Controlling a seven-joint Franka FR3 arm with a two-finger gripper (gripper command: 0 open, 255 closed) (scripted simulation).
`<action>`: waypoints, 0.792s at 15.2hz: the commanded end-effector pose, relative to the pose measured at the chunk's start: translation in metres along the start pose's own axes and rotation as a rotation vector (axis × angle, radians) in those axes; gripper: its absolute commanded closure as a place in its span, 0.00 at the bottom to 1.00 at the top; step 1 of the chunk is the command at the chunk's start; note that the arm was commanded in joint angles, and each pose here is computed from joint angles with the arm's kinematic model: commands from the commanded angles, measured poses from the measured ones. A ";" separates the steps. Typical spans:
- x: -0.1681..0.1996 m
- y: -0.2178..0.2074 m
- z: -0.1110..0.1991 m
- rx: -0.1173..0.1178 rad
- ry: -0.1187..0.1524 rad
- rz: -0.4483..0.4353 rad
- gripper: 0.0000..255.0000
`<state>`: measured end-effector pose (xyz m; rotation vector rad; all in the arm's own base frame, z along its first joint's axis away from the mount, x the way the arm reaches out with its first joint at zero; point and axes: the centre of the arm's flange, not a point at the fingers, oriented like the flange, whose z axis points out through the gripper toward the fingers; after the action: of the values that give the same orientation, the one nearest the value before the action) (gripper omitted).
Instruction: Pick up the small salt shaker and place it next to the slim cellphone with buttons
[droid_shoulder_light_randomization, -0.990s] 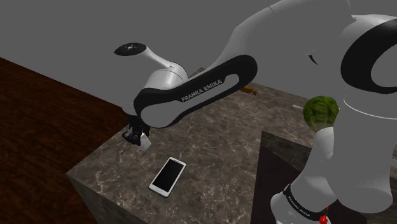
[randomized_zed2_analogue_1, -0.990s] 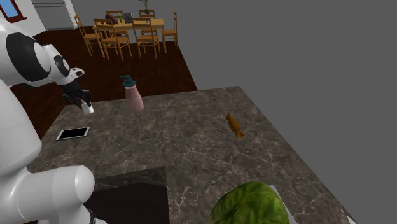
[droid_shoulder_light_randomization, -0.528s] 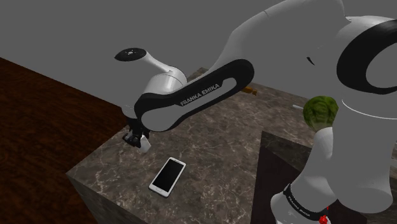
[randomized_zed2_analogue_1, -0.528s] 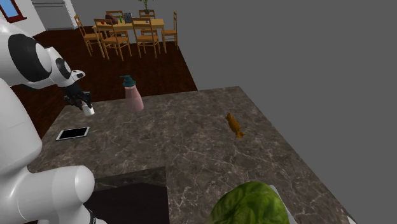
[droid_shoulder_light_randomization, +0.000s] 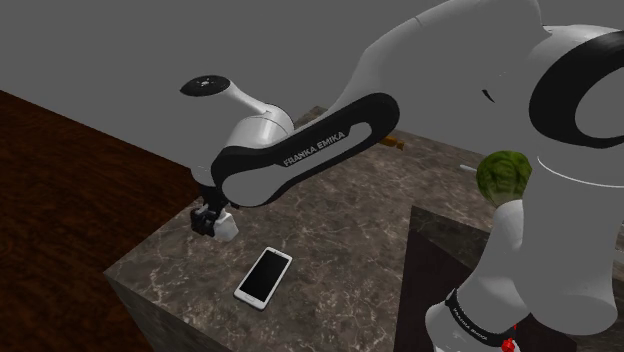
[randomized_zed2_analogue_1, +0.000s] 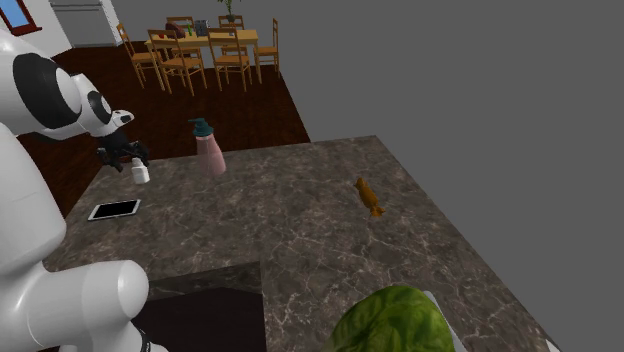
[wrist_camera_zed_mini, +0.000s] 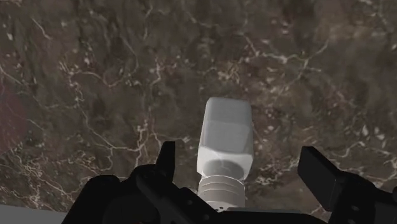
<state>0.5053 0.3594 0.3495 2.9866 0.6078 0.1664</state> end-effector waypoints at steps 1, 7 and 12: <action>0.000 0.000 -0.013 0.000 0.000 0.000 0.00; 0.000 0.000 -0.050 0.000 0.000 0.000 0.00; 0.000 0.000 -0.050 0.000 0.000 0.000 0.00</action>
<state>0.4991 0.3627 0.3990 2.9866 0.6078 0.1665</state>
